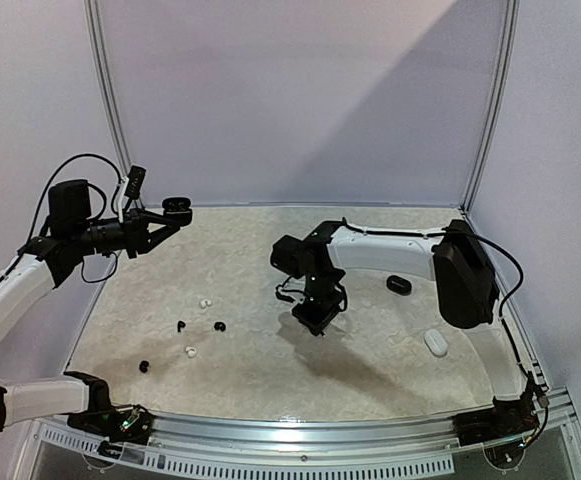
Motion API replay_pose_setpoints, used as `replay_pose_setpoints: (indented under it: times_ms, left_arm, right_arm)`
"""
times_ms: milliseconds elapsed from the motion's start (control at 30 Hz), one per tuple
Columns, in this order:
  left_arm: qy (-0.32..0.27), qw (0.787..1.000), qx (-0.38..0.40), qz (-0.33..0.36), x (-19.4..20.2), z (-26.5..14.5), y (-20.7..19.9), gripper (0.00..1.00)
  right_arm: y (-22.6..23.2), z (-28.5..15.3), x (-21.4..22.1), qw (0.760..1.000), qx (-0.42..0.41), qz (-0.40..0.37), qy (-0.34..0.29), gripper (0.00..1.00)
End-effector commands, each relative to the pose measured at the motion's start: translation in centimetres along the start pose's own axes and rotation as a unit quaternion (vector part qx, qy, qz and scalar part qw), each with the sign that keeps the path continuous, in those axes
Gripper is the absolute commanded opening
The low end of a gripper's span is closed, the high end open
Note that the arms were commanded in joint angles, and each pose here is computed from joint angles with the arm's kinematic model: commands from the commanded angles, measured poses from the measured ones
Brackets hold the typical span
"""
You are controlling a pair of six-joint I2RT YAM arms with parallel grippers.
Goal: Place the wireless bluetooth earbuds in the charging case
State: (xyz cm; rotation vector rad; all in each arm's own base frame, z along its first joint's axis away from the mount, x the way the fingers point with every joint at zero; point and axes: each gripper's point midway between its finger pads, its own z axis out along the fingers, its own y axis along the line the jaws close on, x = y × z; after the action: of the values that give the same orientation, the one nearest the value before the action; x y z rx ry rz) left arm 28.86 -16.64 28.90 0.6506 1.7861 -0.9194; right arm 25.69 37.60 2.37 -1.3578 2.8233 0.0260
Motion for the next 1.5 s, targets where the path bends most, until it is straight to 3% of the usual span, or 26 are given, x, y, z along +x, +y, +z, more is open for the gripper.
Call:
replay_pose_setpoints:
  times_ms: [0, 133, 233, 267, 433, 533, 667, 800, 933, 1100, 1467]
  left_arm:
    - [-0.005, 1.0, 0.009, 0.02, -0.1, 0.3, -0.5, 0.0]
    - [-0.033, 0.999, 0.01, 0.032, -1.6, 0.5, -0.6, 0.0]
    - [-0.065, 0.996, 0.015, 0.053, -3.6, 0.5, -1.0, 0.0]
    - [-0.072, 0.996, 0.017, 0.059, -4.0, 0.5, -1.3, 0.0]
    - [-0.105, 0.988, 0.042, 0.11, -6.1, 0.3, -2.9, 0.0]
    - [-0.11, 0.982, 0.059, 0.143, -6.6, 0.4, -4.0, 0.0]
    - [-0.11, 0.979, 0.076, 0.152, -6.7, 0.5, -5.0, 0.0]
    - [-0.108, 0.976, 0.107, 0.157, -6.3, 0.5, -6.8, 0.0]
    - [-0.106, 0.964, 0.13, 0.207, -5.8, 0.1, -8.1, 0.0]
    - [-0.108, 0.955, 0.124, 0.248, -5.4, -0.1, -8.3, 0.0]
    - [-0.112, 0.948, 0.155, 0.255, -5.2, -0.6, -9.4, 0.0]
  right_arm:
    - [-1.0, -4.6, -3.5, 0.996, 0.031, 0.002, -0.086, 0.07]
    - [-1.8, -12.7, -7.0, 0.976, 0.056, 0.016, -0.212, 0.05]
    - [-2.0, -20.5, -9.1, 0.937, 0.051, 0.038, -0.342, 0.03]
    - [-1.9, -24.3, -9.8, 0.912, 0.044, 0.048, -0.405, 0.03]
    - [-0.1, -36.1, -10.1, 0.797, 0.028, 0.043, -0.601, 0.0]
    - [2.2, -41.5, -9.8, 0.734, 0.013, 0.008, -0.679, 0.0]
    - [5.5, -44.7, -10.4, 0.684, -0.016, -0.06, -0.727, 0.0]
    - [8.3, -45.5, -11.4, 0.655, -0.038, -0.111, -0.747, 0.0]
    - [11.0, -45.6, -11.6, 0.638, -0.062, -0.151, -0.753, 0.0]
    - [13.3, -44.6, -11.0, 0.634, -0.077, -0.2, -0.743, 0.0]
    - [14.2, -42.3, -11.3, 0.636, -0.079, -0.211, -0.738, 0.0]
